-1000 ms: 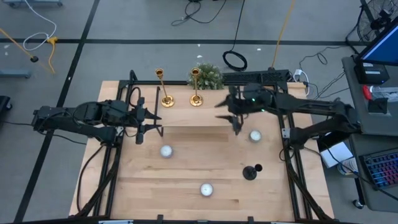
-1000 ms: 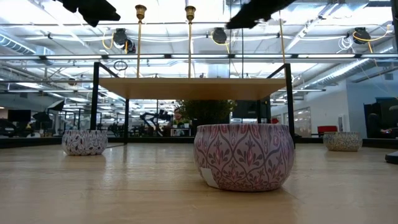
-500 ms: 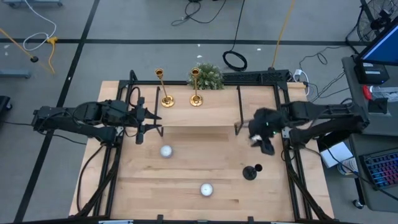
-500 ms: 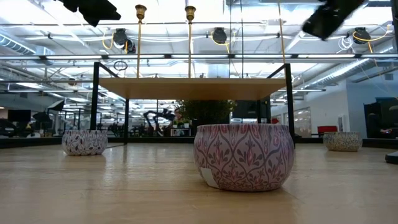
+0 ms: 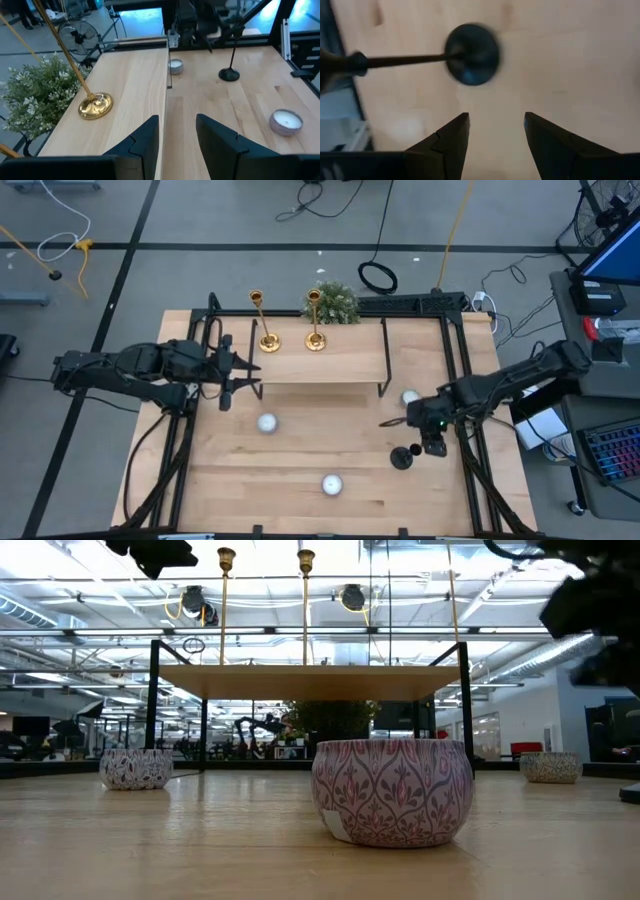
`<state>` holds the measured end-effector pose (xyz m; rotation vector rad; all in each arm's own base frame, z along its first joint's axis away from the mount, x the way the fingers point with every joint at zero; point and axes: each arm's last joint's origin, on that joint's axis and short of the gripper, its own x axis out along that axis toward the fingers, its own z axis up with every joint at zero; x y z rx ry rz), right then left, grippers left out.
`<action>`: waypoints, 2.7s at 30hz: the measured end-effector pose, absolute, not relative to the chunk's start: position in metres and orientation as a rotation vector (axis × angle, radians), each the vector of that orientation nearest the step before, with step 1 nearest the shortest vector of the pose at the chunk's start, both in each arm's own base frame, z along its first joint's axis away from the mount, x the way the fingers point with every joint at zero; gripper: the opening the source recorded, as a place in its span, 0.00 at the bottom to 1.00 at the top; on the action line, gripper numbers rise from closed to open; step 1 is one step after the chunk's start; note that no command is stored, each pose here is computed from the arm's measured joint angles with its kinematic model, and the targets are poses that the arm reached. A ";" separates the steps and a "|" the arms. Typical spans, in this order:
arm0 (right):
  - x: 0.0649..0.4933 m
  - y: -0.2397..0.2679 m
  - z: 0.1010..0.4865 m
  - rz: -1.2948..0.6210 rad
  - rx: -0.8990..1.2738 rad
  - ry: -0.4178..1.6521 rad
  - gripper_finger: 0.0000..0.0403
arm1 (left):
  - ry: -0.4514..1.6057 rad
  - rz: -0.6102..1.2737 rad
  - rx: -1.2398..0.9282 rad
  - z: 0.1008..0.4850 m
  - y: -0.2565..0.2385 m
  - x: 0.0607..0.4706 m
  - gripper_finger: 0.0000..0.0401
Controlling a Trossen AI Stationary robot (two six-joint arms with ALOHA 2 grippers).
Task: Pick & Place candle stick holders
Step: Align the black candle holder with the gold candle holder on the shelf
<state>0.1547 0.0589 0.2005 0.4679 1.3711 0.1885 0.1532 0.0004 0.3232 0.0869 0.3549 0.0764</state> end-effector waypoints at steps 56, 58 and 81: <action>0.210 0.057 0.239 0.152 -0.021 0.037 0.03 | 0.314 0.080 0.076 0.327 0.000 0.154 0.34; 0.214 0.044 0.245 0.090 -0.026 -0.015 0.03 | 0.315 0.080 0.076 0.327 0.000 0.155 0.34; 0.242 -0.113 0.317 -0.462 -0.015 0.371 0.03 | 0.315 0.075 0.102 0.327 0.000 0.155 0.34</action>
